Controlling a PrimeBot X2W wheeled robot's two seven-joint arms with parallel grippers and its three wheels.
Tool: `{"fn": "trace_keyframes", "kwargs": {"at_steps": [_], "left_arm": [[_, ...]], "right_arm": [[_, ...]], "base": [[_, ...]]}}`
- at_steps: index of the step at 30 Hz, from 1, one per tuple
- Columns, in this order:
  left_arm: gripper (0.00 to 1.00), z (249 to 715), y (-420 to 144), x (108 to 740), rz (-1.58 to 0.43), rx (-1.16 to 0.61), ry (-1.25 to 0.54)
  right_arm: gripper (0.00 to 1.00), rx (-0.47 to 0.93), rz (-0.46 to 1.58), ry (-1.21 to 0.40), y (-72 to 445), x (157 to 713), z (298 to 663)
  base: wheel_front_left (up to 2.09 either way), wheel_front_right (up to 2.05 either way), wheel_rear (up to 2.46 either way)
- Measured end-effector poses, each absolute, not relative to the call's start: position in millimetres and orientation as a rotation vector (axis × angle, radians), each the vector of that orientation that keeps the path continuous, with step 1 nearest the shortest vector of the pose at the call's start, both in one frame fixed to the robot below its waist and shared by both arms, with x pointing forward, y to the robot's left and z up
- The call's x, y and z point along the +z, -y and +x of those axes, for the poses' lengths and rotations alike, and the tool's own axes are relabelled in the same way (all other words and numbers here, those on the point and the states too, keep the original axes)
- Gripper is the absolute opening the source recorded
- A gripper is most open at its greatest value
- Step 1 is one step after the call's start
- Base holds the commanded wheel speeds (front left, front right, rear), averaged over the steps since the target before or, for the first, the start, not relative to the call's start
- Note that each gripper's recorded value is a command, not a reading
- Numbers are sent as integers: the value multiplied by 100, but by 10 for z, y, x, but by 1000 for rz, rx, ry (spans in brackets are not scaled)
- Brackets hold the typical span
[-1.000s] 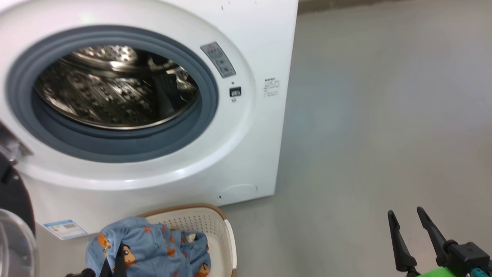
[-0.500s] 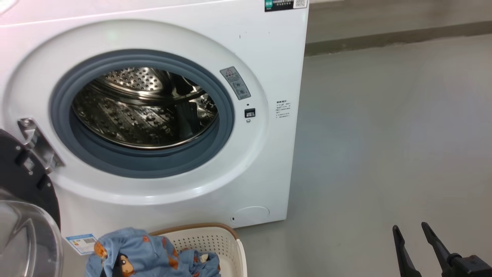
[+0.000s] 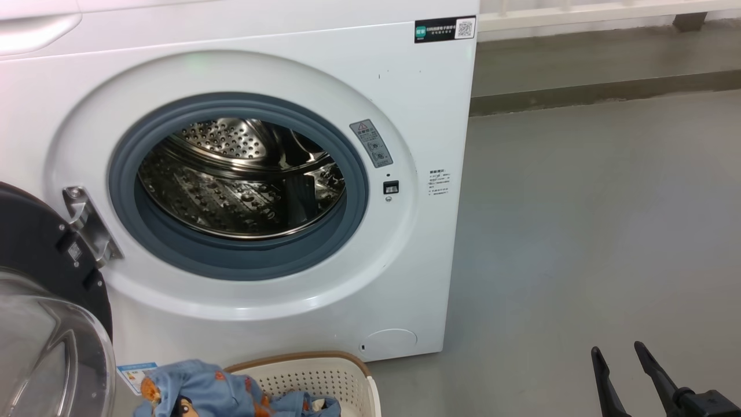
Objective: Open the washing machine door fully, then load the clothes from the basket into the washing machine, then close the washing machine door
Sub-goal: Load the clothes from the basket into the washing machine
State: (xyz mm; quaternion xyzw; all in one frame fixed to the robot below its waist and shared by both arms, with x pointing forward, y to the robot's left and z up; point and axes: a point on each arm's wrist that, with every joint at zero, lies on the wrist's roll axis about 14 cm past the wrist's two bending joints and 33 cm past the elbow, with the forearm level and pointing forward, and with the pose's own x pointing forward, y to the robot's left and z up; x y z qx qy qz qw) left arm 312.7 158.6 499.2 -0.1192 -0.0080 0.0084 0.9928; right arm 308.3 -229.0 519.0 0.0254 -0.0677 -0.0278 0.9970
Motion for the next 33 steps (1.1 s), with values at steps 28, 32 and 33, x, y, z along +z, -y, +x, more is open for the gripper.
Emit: {"fn": "trace_keyframes", "kwargs": {"at_steps": [28, 32, 33], "left_arm": [[0, 3275, -1588, 4902, -226, 12, -18], [0, 3436, -1496, 4930, -223, -17, -14], [0, 3486, -1480, 4935, -223, -21, -13]], "right_arm": [[100, -48, 52, 82, 2255, 5043, 3154], [100, -60, 60, 67, 2266, 4995, 3153], [100, -63, 62, 60, 2269, 4976, 3154]], "base": [[0, 0, 0], [0, 0, 0], [0, 0, 0]]}}
